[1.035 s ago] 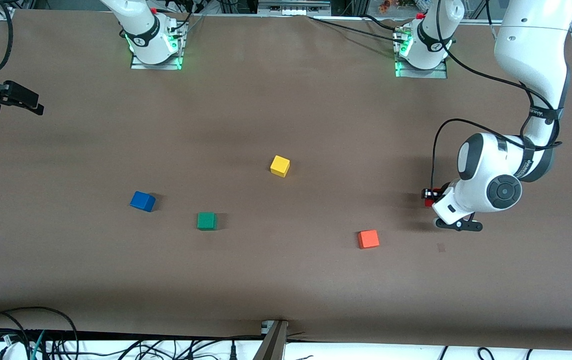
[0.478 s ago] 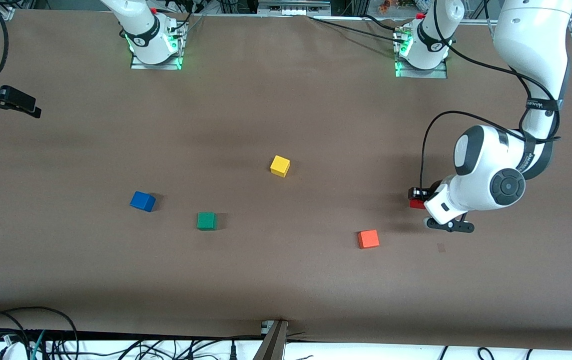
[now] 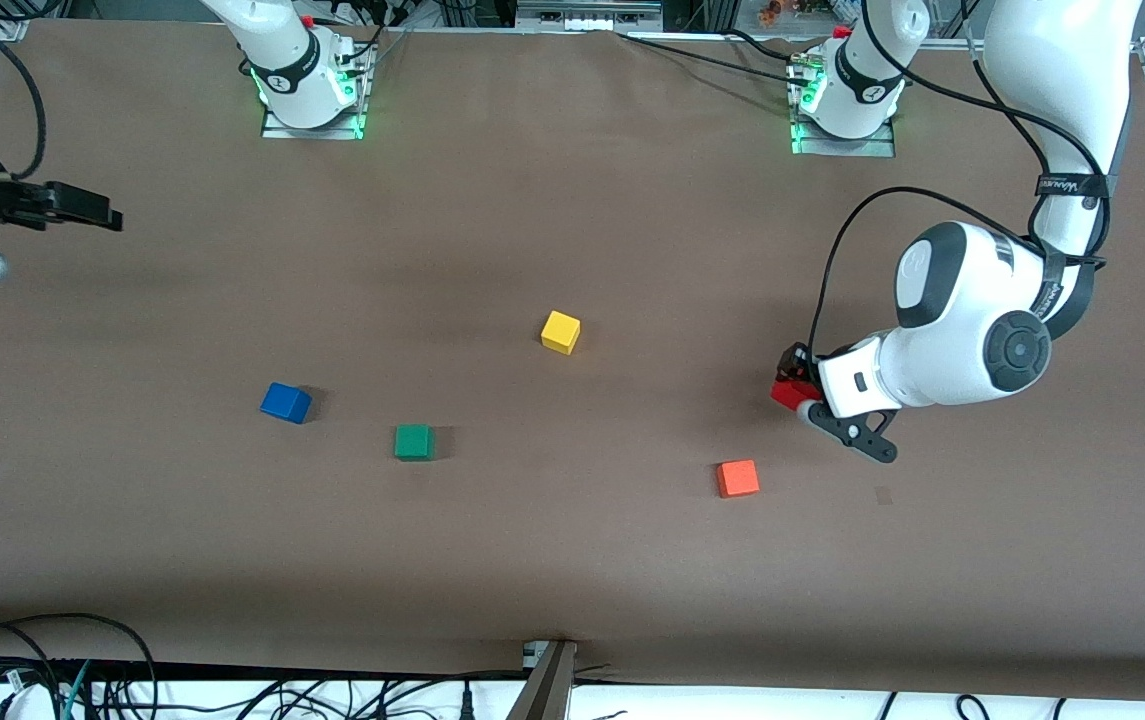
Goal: Pass red block to right arm, stack on blue
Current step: 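Lift the red cube with the left gripper while the right gripper approaches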
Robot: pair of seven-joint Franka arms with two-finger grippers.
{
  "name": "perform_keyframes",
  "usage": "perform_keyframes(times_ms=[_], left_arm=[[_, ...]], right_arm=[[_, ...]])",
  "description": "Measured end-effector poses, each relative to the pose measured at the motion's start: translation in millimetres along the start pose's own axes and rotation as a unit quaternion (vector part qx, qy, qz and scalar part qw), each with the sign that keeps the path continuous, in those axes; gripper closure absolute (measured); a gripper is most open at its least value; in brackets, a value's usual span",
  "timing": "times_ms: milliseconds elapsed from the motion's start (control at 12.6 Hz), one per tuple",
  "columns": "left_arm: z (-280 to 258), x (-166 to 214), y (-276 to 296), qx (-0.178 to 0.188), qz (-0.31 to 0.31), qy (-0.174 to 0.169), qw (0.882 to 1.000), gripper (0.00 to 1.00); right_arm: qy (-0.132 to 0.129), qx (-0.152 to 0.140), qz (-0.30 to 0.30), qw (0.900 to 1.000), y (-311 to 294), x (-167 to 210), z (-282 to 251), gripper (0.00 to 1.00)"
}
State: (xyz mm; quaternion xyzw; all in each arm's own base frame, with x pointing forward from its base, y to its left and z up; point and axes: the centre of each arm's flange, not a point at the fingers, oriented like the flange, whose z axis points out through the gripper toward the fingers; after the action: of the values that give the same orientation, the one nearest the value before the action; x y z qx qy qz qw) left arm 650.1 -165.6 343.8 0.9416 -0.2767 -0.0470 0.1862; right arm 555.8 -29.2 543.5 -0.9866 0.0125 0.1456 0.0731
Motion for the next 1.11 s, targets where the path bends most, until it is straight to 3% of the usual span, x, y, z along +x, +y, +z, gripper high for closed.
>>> perform_keyframes(times_ms=[159,239,398,557,716,955,1114], left_arm=[[0.4,5.3,10.1,-0.049,0.052,0.029,0.997,0.44],[0.9,10.0,20.9,-0.068,0.08,0.042,0.994,0.44],[-1.4,25.9,60.4,-0.111,0.143,0.074,0.981,0.44],[2.1,38.0,101.3,-0.168,0.186,0.109,0.962,0.44],[15.2,46.5,125.3,-0.217,0.258,0.153,0.929,0.44],[38.3,58.2,137.9,-0.278,0.327,0.24,0.871,0.44],[45.3,65.8,155.4,-0.305,0.354,0.294,0.834,0.44]], right_arm=[[-0.02,0.065,-0.006,0.998,-10.5,17.3,21.4,0.0],[-0.03,0.111,-0.008,0.993,-17.9,27.7,33.2,0.0],[-0.032,0.206,-0.008,0.978,-35.2,54.6,55.4,0.0],[-0.032,0.271,0.0,0.962,-49.1,79.9,77.9,0.0],[-0.039,0.343,0.012,0.939,-73.0,99.7,99.5,0.0],[-0.054,0.445,0.033,0.893,-114.6,114.1,127.0,0.0],[-0.059,0.49,0.049,0.868,-137.8,115.4,140.2,0.0]])
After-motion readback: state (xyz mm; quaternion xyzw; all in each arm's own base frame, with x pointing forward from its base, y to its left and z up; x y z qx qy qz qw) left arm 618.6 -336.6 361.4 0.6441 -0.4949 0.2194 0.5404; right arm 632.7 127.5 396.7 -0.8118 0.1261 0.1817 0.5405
